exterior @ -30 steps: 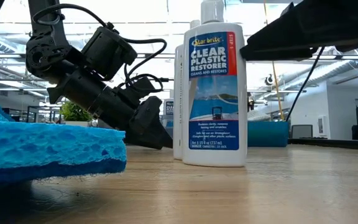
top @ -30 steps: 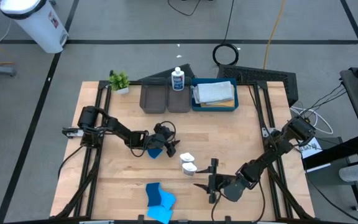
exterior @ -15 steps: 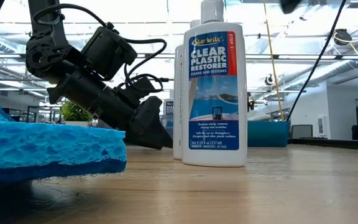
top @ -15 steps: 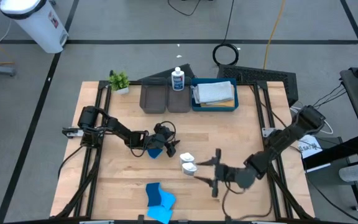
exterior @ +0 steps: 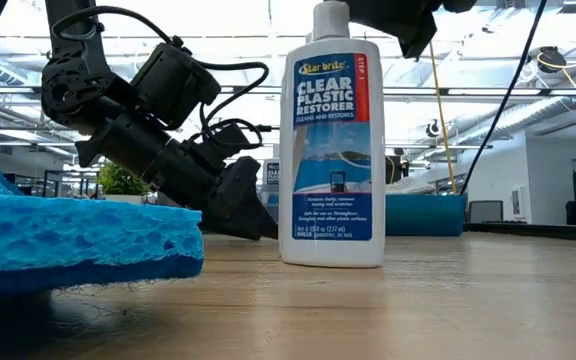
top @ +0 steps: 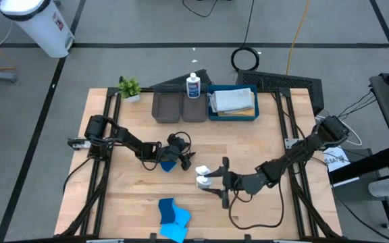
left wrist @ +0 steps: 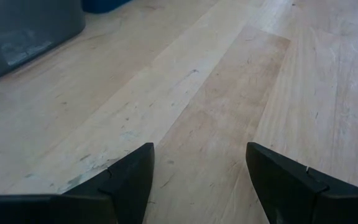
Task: Pick & Place Kitchen Items
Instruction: Put the bottom white plastic restorer bottle into the right black bin
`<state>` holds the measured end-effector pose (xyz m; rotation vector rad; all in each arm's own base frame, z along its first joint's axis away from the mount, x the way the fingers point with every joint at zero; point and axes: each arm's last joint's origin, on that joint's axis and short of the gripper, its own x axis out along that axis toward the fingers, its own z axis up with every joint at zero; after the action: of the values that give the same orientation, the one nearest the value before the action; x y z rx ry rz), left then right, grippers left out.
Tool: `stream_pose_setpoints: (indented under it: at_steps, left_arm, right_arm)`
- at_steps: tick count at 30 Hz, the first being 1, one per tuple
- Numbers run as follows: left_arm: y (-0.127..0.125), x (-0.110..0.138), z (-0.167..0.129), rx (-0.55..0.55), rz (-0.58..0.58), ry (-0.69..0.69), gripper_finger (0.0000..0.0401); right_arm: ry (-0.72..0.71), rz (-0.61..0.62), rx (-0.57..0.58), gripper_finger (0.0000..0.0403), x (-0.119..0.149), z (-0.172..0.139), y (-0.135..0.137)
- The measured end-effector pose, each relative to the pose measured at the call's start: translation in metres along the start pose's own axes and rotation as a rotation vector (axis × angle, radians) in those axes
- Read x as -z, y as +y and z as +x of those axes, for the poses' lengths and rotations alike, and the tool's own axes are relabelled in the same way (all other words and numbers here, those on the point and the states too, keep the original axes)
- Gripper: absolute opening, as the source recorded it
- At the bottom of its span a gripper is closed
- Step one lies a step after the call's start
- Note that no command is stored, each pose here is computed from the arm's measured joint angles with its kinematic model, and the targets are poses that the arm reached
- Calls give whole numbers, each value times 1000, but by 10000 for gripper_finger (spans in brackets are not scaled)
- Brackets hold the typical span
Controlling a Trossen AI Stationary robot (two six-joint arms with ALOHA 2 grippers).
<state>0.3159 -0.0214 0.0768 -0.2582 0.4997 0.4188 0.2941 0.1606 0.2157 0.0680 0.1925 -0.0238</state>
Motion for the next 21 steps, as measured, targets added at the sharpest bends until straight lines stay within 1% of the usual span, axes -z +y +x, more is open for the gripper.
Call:
stream_pose_setpoints:
  at_steps: [4,10,12,15,21]
  left_arm:
    - [0,0,0,0,0,0,257]
    - [0,0,0,0,0,0,257]
    - [0,0,0,0,0,0,257]
    - [0,0,0,0,0,0,257]
    - [0,0,0,0,0,0,257]
  right_arm:
    - [-9,-30,1,202,-1,0,0]
    - [-46,-93,-27,202,-2,-4,8]
    - [-66,-125,0,202,-4,-6,10]
    - [-67,-171,74,202,-3,-8,11]
    - [-44,-149,75,202,0,-8,10]
